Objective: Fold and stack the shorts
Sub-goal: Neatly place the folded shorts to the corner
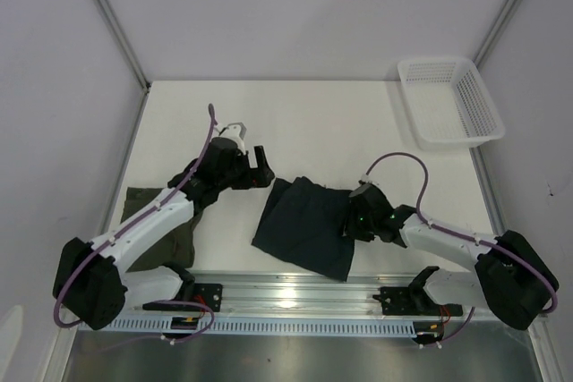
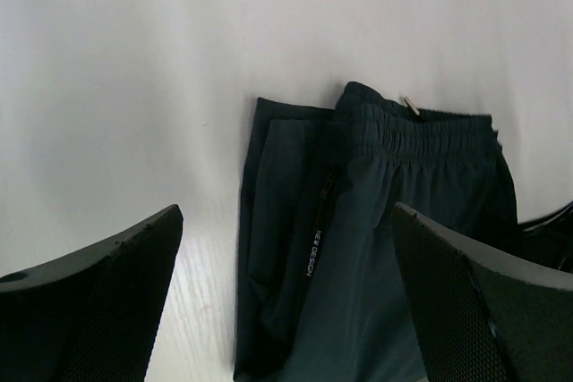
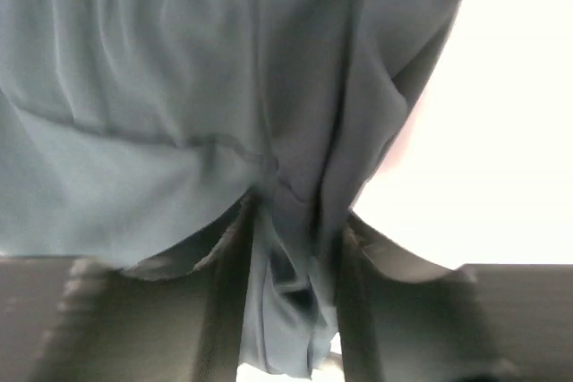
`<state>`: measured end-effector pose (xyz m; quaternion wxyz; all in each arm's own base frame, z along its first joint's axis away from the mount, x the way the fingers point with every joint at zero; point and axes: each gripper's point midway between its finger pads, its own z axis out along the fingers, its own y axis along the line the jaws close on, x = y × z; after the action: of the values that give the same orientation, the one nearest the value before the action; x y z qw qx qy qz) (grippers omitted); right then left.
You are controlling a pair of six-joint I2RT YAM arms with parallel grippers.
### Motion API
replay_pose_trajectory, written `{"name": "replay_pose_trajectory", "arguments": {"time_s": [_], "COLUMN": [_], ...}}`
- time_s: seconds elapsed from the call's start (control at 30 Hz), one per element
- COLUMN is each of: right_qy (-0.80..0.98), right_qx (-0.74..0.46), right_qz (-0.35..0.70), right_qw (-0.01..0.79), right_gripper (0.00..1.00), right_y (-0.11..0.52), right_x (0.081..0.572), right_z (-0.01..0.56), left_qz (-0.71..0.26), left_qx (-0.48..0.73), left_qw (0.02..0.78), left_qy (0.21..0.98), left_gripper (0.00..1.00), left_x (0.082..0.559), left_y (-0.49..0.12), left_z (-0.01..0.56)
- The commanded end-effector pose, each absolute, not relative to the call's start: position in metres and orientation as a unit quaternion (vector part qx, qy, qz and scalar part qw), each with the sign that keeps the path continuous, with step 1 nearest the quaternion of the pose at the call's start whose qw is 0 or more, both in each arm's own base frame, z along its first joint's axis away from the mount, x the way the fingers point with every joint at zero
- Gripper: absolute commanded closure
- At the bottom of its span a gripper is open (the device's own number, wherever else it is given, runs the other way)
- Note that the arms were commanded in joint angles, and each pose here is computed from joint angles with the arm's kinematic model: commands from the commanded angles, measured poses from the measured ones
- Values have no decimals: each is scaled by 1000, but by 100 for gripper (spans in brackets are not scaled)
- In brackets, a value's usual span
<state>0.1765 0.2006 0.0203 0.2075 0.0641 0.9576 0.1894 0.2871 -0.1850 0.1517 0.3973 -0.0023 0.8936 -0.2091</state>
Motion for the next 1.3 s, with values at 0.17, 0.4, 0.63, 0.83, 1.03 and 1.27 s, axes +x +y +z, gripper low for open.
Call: {"name": "replay_pose_trajectory", "arguments": {"time_s": [0.17, 0.4, 0.63, 0.83, 1.03, 1.27], "right_qy": [951, 946, 939, 938, 943, 943], "right_qx": [36, 48, 73, 73, 67, 62], "right_qz": [236, 255, 285, 285, 275, 274], "right_qw": [198, 193, 177, 182, 179, 176], "right_gripper": [29, 22, 28, 31, 36, 44], "right_y": [184, 181, 183, 182, 184, 189], "right_x": [188, 188, 172, 168, 169, 168], "right_z": [29, 26, 16, 14, 10, 7], "left_qz": [-305, -333, -329, -318, -288, -265], "left_qx": [72, 74, 87, 81, 63, 39], "left_qw": [371, 348, 326, 297, 254, 248], "left_qy": [874, 873, 882, 897, 921, 931], "left_gripper": [1, 1, 1, 1, 14, 43], "left_x": [276, 250, 248, 251, 250, 253], "left_y": [-224, -222, -225, -227, -223, -216], "left_z": [127, 107, 87, 63, 33, 19]}}
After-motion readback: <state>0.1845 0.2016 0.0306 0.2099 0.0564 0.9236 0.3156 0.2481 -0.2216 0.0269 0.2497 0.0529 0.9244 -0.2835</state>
